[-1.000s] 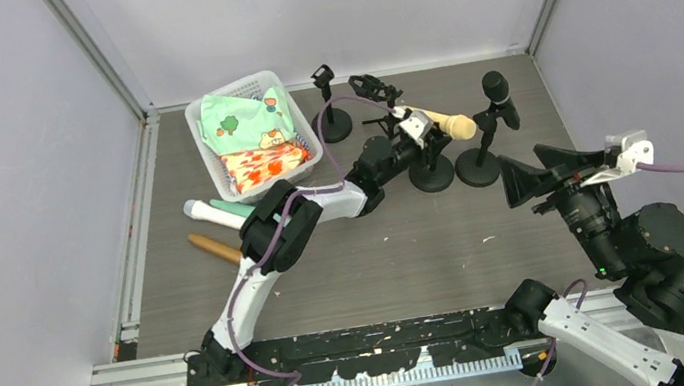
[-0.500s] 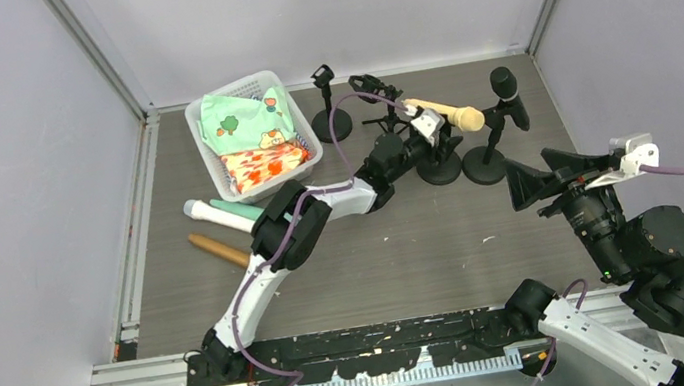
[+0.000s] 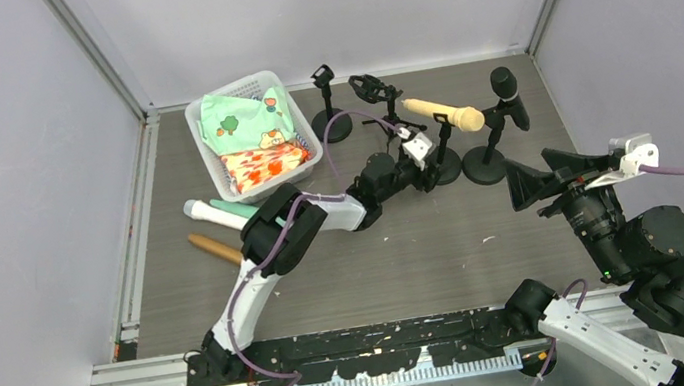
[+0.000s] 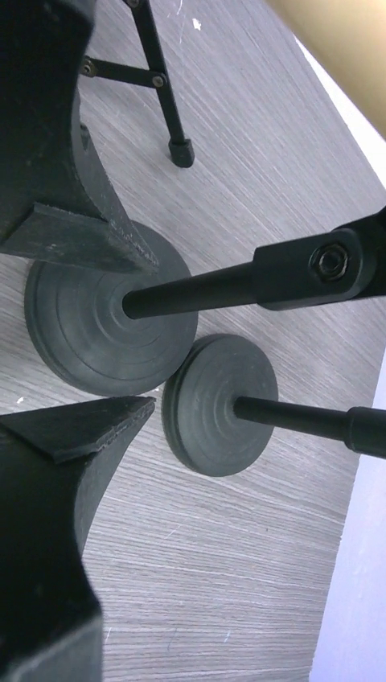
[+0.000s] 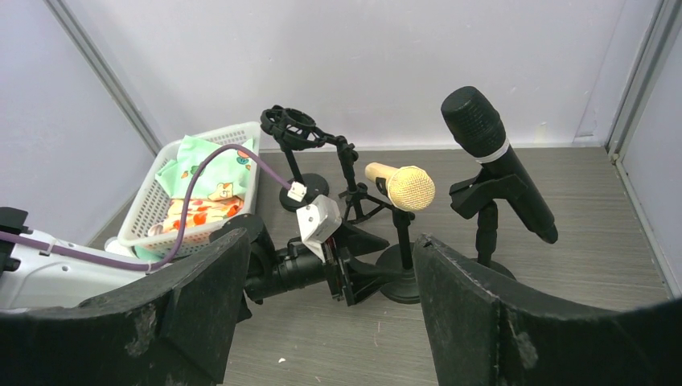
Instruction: Attach the microphones to the stand
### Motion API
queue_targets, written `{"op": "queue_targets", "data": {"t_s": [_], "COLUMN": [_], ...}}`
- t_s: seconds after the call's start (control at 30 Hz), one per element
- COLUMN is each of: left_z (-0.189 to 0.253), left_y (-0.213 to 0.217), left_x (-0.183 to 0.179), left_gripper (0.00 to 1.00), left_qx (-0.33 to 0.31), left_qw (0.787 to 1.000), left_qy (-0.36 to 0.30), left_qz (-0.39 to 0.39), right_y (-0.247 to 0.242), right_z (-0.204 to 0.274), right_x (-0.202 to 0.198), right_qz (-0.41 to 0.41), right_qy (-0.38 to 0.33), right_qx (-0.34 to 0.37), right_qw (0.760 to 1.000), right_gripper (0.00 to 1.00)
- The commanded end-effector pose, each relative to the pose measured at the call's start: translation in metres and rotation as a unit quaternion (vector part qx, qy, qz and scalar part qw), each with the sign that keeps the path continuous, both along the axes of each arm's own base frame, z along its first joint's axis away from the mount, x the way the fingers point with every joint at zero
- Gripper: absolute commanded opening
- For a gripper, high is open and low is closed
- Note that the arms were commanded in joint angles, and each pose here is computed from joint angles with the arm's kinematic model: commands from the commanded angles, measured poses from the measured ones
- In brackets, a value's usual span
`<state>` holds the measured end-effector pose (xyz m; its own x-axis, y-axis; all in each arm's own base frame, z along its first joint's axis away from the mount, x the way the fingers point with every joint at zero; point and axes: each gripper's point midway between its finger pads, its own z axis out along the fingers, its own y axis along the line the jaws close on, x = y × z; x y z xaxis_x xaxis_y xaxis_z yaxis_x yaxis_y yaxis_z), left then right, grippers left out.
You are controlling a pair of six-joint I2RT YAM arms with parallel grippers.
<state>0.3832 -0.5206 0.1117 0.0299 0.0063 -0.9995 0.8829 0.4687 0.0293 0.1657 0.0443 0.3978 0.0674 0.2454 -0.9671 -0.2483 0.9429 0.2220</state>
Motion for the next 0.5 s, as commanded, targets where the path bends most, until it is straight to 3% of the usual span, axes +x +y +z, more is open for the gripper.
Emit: {"op": "queue_targets", "data": {"t_s": [0.0, 0.47], "left_z": [0.035, -0.003], "left_y": [-0.004, -0.022], "left_x": [0.000, 0.008], "left_gripper": [0.55, 0.42], "left_qx": [-0.034, 0.021], "left_qw": [0.999, 0.999], "left_qy": [-0.036, -0.040], "left_qz": [0.005, 0.012], "right_y": [-0.001, -0.001], "right_z": [0.008, 0.002], "right_x": [-0.002, -0.005], "right_qz": [0.003, 0.007], "right_qy": [-0.009, -0.003], "right_qx": [0.004, -0.003], "right_qw": [1.000, 1.000], "right_gripper": [0.79, 0.78]}}
